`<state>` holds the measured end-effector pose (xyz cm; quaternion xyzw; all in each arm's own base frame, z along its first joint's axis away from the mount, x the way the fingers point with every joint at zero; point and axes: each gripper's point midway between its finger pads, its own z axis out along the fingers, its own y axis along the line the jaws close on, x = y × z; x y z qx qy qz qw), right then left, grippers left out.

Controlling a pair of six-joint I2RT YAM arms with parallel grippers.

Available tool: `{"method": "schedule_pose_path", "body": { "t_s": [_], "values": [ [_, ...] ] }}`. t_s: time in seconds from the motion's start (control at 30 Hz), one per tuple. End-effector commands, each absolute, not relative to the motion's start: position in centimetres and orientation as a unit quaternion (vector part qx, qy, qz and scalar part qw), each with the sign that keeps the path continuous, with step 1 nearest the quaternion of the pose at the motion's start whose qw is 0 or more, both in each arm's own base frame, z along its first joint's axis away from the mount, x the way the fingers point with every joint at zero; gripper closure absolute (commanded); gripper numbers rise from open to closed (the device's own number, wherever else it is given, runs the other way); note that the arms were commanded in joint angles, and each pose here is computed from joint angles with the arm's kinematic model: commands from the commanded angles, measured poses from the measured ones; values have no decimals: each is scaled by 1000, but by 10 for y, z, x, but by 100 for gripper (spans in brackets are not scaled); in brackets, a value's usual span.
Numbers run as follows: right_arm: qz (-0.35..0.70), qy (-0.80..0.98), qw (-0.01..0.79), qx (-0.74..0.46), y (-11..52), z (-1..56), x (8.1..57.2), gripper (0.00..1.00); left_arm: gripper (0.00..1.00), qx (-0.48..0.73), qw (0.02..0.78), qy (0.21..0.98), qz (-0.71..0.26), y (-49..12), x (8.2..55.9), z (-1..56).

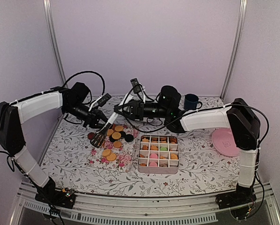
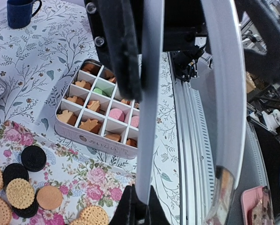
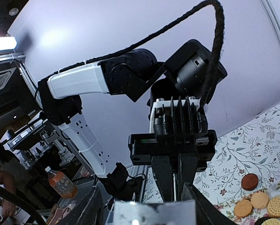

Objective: Pack the cookies
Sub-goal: Pass from the left arm to the right

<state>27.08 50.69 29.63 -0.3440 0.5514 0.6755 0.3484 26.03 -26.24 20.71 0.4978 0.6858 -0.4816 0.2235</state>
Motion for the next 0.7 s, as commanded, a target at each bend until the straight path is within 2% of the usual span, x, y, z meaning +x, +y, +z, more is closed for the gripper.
{"method": "schedule_pose_path", "body": {
  "t_s": [0.0, 0.3, 0.53, 0.67],
  "values": [
    [683, 548, 321, -362, 514, 289, 268, 45, 100, 511, 235, 671, -483, -265, 254, 218],
    [688, 546, 305, -368, 519, 288, 267, 53, 100, 519, 229, 671, -477, -267, 250, 213],
    [685, 545, 311, -369, 516, 291, 265, 63, 100, 518, 225, 683, -463, -266, 255, 209],
    [675, 553, 322, -366, 510, 288, 265, 66, 95, 516, 228, 696, -443, -264, 264, 206]
  ]
}}
